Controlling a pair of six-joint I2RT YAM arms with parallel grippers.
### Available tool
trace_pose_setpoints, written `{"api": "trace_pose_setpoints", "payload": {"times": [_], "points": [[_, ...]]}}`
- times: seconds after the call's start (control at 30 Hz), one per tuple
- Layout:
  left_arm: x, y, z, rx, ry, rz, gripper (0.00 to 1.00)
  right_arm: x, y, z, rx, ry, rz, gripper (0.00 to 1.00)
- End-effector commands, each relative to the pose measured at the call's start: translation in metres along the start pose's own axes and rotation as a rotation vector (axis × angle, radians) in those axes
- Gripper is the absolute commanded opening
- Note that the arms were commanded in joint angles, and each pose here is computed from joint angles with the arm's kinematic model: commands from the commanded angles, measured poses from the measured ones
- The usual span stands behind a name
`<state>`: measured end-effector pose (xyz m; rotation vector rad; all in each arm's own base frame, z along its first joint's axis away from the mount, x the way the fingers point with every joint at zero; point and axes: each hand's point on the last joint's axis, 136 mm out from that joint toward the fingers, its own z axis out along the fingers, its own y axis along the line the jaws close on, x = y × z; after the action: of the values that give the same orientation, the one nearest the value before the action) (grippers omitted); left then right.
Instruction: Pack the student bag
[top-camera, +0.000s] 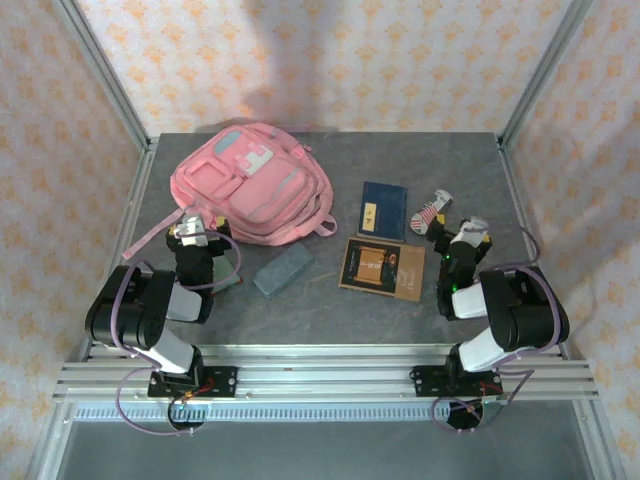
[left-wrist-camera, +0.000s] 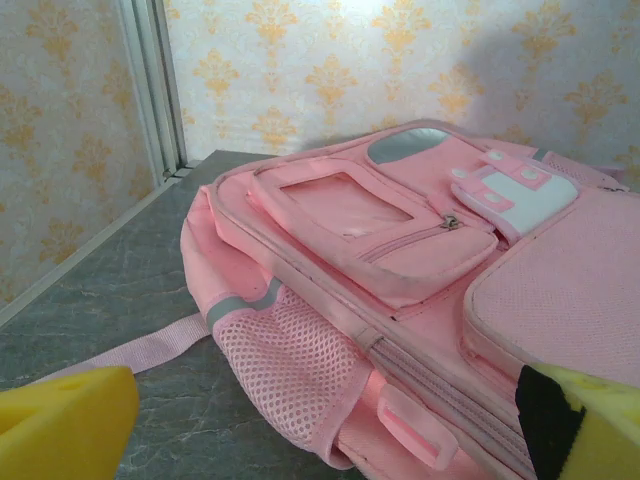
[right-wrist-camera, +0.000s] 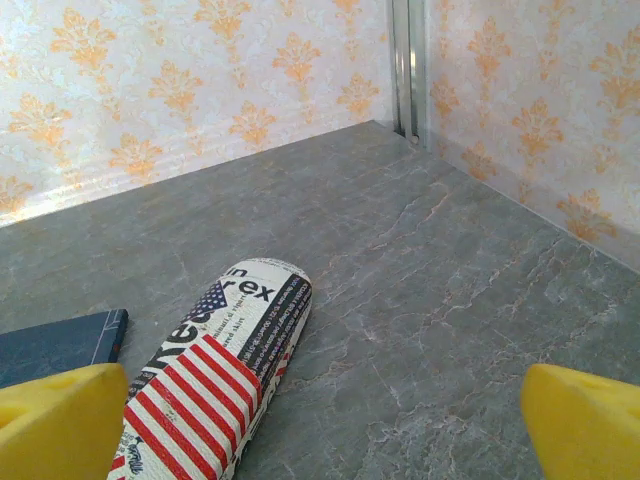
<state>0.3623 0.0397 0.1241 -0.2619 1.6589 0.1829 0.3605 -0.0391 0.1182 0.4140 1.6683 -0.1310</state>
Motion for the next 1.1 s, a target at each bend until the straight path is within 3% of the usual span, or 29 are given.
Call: {"api": "trace_pose_setpoints", "payload": {"times": [0.0,1.07], "points": [[-0.0117,-0.0016,0.0027,0.011,-0.032,-0.014,0.99,-0.0099,0.0022,0.0008,-0.009,-0.031,0.011,1.00],[-0.0118,-0.0015,0.0027,0.010,-0.033,-0.015,0.99,-0.0103,0.0027,0.0020,-0.010,-0.030,0.013,1.00]]}}
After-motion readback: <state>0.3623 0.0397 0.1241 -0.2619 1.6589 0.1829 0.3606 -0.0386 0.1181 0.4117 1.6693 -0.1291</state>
